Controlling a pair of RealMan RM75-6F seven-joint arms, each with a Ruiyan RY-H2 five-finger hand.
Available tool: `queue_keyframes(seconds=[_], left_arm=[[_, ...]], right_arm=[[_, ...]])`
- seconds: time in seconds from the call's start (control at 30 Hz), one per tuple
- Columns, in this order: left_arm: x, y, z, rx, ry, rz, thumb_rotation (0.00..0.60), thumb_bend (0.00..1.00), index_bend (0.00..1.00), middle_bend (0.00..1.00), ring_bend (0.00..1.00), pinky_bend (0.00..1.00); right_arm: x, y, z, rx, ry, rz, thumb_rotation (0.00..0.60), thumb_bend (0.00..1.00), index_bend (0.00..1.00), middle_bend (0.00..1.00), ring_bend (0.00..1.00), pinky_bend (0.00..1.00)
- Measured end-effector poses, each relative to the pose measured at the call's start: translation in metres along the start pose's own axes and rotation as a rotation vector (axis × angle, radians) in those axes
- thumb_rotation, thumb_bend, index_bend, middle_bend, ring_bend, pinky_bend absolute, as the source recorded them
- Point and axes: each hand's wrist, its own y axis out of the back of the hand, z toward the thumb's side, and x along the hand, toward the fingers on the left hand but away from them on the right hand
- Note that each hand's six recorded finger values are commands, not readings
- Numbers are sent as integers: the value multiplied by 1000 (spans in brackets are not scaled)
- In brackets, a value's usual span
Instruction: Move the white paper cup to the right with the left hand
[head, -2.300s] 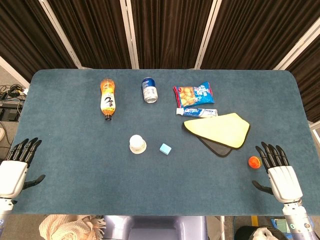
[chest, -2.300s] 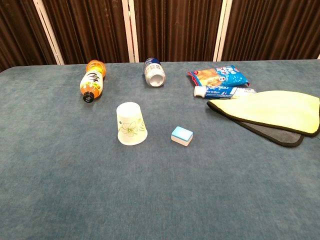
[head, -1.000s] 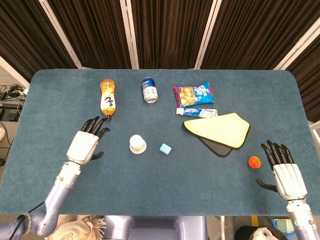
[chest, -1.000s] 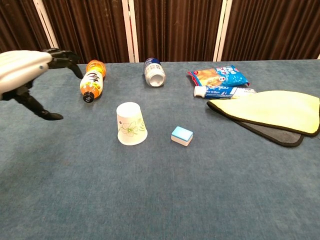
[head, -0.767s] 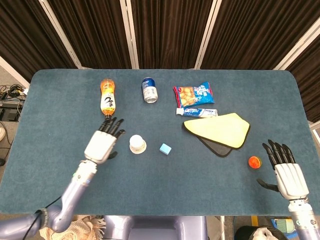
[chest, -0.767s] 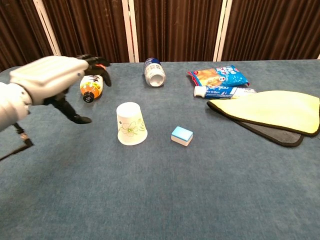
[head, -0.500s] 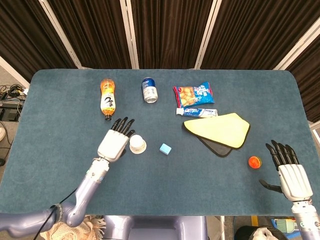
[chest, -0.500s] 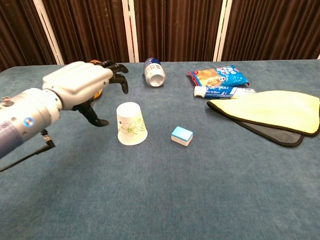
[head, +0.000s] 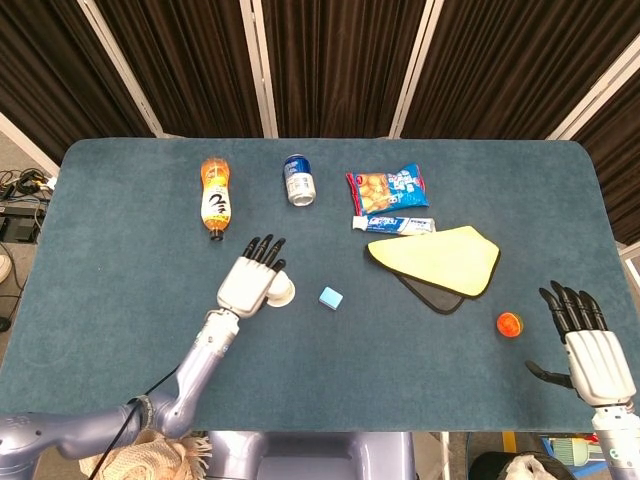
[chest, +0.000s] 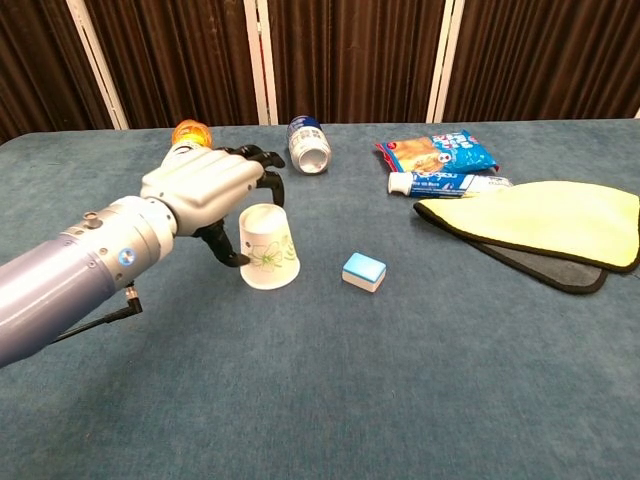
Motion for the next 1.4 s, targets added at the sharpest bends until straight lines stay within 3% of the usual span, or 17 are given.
queue_keyframes(seconds=[0.27, 0.4, 0.63, 0.87, 1.03, 1.4], left_arm=[[8, -2, 14, -36, -36, -14, 600, 329, 494, 77, 0, 121], [9, 1, 16, -68, -44, -12, 600, 349, 511, 80, 0, 121], [12, 7, 15, -114, -46, -8, 600, 334, 493, 84, 0, 121], [18, 24, 27, -166, -74, 45, 600, 309, 462, 82, 0, 121], [24, 32, 42, -184, -109, 66, 600, 280, 374, 61, 0, 121], [37, 21, 78, -176, -174, 18, 600, 262, 334, 55, 0, 121]], right_arm=[[-1, 2, -5, 1, -15, 0, 600, 63, 0, 0, 0, 0], [-3, 3, -7, -1, -26, -2, 600, 63, 0, 0, 0, 0], [-4, 5, -10, -5, -40, -5, 600, 63, 0, 0, 0, 0], [-5, 2, -11, -4, -51, 10, 600, 64, 0, 0, 0, 0], [-5, 3, -13, -7, -59, 10, 600, 63, 0, 0, 0, 0], [-4, 8, -19, -9, -80, 1, 600, 63, 0, 0, 0, 0]])
